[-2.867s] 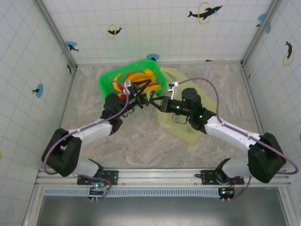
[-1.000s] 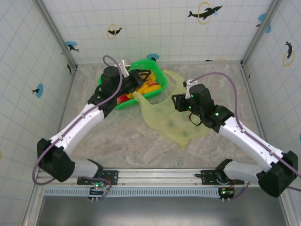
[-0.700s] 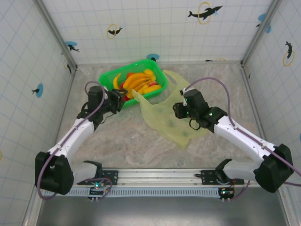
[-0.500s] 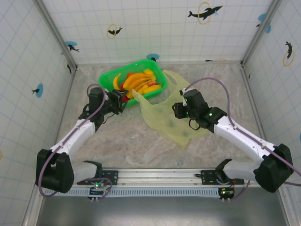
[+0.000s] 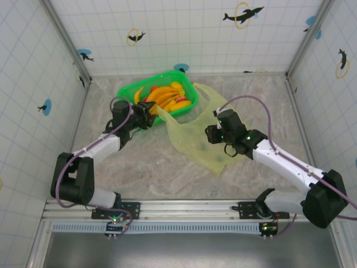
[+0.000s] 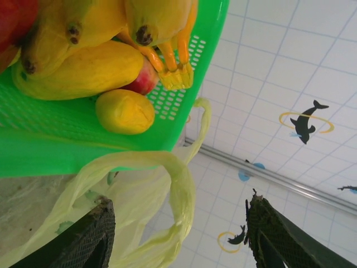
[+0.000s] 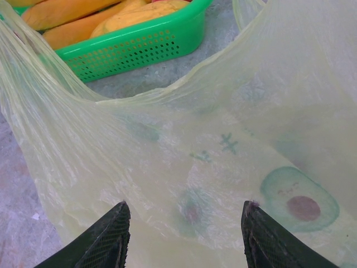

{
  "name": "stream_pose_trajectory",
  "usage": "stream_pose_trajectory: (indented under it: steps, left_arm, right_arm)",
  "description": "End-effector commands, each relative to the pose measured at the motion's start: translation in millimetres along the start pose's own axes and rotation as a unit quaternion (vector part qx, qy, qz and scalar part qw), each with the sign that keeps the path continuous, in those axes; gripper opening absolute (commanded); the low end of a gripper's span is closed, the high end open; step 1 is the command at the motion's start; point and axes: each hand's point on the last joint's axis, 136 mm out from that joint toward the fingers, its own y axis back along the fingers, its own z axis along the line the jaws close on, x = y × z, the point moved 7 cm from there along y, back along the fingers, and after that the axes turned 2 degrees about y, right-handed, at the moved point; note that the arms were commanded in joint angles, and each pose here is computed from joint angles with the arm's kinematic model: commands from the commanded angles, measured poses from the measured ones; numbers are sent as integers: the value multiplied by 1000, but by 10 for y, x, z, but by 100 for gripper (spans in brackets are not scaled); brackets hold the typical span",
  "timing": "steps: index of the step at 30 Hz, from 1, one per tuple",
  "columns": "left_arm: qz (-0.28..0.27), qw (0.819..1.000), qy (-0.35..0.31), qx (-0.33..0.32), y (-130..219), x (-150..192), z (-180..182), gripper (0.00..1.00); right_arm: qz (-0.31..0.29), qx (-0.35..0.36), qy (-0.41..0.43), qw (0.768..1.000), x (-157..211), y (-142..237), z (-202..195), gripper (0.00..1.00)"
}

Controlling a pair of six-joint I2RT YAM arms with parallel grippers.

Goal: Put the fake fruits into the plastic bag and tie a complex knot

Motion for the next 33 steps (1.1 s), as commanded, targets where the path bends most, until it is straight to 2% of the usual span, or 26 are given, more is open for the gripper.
stream_pose_trajectory:
  steps: [1, 9, 14, 20, 22, 25, 26, 29, 33]
  left_arm:
    - [18, 999, 6, 40, -99, 34, -225, 62]
    - [44, 997, 19, 63, -323, 99, -239, 59]
    - [39, 997, 19, 60, -443, 59, -236, 56]
    - [29, 998, 36, 46, -565, -51, -42, 41]
    - [31, 998, 32, 49, -585, -57, -64, 28]
    - [44, 997, -3, 61, -616, -12, -284, 3]
    - [53, 997, -19, 62, -631, 12, -385, 0]
    - [86, 987, -103, 85, -627, 165, -904, 0]
    - [143, 955, -231, 122, -519, 541, -1579, 0]
  right_arm:
    - [-11, 5, -3, 1000, 7, 11, -16, 55]
    - [-5, 9, -1, 1000, 59, -31, -43, 56]
    - [-4, 8, -1, 1000, 82, -49, -53, 55]
    - [-13, 8, 6, 1000, 46, -9, -50, 55]
    - [-13, 11, 10, 1000, 52, -1, -59, 54]
    - [-5, 43, 27, 999, 93, -3, -114, 52]
    - [-3, 60, 34, 998, 116, 5, -147, 52]
    - [5, 70, 36, 997, 222, 16, -200, 49]
    - [14, 27, 12, 999, 550, -61, -156, 28]
